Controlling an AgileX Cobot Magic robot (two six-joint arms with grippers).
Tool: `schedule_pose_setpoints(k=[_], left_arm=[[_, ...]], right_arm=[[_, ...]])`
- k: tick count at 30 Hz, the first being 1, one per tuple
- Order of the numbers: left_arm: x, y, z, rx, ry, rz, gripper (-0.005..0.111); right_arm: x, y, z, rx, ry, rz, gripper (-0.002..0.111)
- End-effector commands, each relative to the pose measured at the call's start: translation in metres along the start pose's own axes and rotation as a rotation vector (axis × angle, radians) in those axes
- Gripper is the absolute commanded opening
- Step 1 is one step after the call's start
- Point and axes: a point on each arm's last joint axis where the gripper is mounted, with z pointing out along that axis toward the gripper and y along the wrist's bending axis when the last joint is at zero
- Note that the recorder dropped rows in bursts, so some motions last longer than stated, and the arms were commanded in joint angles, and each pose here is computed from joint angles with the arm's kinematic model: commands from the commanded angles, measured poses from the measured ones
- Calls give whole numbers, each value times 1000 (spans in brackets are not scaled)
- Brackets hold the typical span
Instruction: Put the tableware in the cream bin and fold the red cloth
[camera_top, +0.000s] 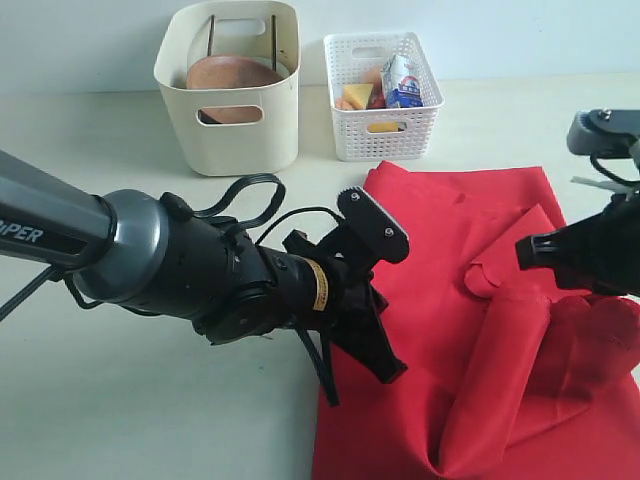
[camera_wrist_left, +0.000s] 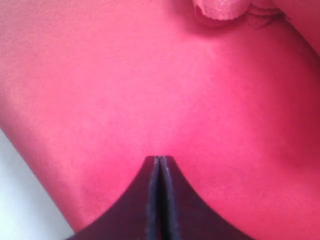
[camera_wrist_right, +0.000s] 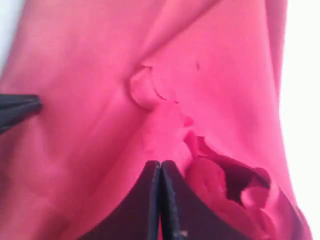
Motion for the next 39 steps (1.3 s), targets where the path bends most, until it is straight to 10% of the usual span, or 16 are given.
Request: schedule_pose_setpoints(k=[1, 11, 26, 39], left_arm=[[8, 4, 0, -10, 58, -10, 1], [8, 4, 0, -10, 57, -20, 1], [8, 4, 0, -10, 57, -20, 1], [7, 4, 0, -10, 52, -27, 1]], right_arm=[[-11, 15, 10, -145, -9, -53, 0], [19, 9, 74, -152, 384, -155, 0], [31, 0, -35, -102, -211, -5, 0], [25, -17, 41, 120, 101, 6, 0]])
